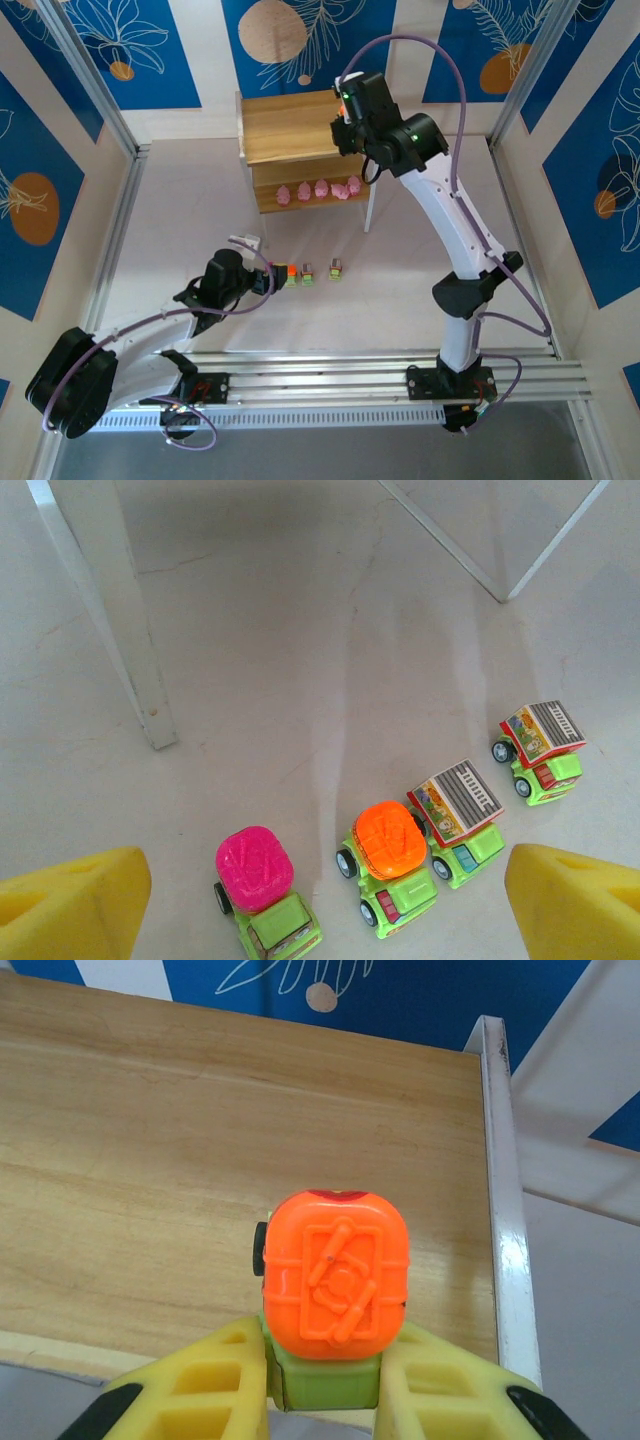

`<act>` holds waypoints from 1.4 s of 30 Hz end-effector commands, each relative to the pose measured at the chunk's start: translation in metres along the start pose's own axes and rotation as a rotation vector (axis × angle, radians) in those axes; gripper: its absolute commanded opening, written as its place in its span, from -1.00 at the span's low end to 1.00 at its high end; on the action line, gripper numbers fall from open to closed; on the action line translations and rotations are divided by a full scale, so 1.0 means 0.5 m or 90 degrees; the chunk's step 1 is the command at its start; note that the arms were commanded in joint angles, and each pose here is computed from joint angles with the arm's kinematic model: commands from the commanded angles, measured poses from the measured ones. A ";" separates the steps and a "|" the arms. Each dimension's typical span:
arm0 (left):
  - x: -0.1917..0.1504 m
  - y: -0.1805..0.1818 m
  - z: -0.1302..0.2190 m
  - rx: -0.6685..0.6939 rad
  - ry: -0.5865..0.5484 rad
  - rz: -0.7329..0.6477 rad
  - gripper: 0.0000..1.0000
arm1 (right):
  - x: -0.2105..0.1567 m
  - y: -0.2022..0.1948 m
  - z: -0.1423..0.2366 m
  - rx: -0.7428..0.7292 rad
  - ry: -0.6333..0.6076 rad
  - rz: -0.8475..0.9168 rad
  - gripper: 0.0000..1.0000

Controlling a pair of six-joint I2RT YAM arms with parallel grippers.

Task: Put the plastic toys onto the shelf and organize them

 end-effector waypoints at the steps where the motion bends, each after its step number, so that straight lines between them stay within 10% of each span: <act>1: 0.028 -0.007 -0.001 -0.014 -0.025 -0.001 0.83 | 0.006 -0.012 0.000 -0.015 -0.001 0.006 -0.64; 42: 0.032 -0.009 -0.003 -0.017 -0.027 -0.003 0.83 | -0.030 -0.040 -0.104 -0.046 0.071 -0.003 -0.50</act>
Point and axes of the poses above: each hand's point on the last joint's axis, 136 mm out from that joint toward the fingers, its own z axis back along the fingers, its own y axis along the line the jaws close on, x = y × z, the point moved 7 cm from there along z, back along the fingers, and after that the axes turned 4 degrees about z, right-handed, at the moved point
